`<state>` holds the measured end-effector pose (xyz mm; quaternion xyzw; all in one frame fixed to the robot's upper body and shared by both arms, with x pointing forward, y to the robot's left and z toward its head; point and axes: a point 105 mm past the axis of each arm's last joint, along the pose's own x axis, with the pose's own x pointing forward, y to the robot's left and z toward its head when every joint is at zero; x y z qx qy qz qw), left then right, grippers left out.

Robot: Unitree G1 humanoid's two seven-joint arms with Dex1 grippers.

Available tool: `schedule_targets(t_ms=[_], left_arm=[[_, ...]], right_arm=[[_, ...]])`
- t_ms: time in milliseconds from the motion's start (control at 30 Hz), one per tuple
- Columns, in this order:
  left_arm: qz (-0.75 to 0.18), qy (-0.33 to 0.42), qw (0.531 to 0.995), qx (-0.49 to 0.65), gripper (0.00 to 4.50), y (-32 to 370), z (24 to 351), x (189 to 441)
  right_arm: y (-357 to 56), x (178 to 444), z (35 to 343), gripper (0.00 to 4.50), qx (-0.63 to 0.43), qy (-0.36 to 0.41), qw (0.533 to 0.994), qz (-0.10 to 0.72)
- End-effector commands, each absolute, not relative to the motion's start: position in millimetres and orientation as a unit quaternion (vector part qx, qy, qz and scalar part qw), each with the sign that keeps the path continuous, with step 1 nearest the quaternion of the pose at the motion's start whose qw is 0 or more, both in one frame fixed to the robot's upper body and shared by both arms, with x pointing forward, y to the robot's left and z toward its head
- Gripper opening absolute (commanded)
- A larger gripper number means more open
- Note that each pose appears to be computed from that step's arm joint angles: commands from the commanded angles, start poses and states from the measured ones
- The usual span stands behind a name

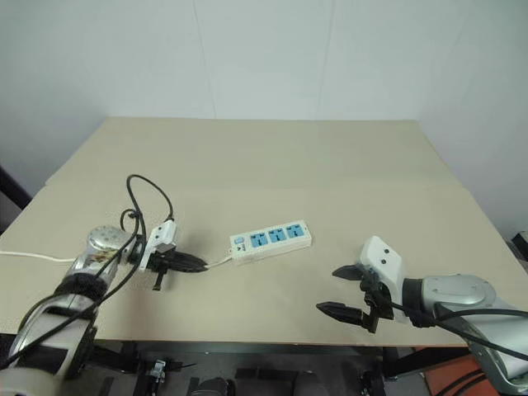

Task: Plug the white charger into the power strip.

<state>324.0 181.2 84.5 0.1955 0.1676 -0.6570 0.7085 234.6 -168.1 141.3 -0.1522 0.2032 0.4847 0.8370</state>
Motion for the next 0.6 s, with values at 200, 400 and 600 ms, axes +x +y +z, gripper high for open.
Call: schedule_targets(t_ms=[200,400,600], left_arm=[[-0.639,0.193,0.722,0.182,0.05,180,75,296],[-0.617,0.072,0.772,0.135,1.80,170,85,300],[-0.602,-0.034,0.792,0.100,3.77,167,99,295]], right_arm=[[-170,235,141,4.50,-0.171,0.194,0.838,0.480],[-171,239,140,4.50,-0.168,0.197,0.840,0.477],[-174,238,139,4.50,-0.171,0.196,0.842,0.472]])
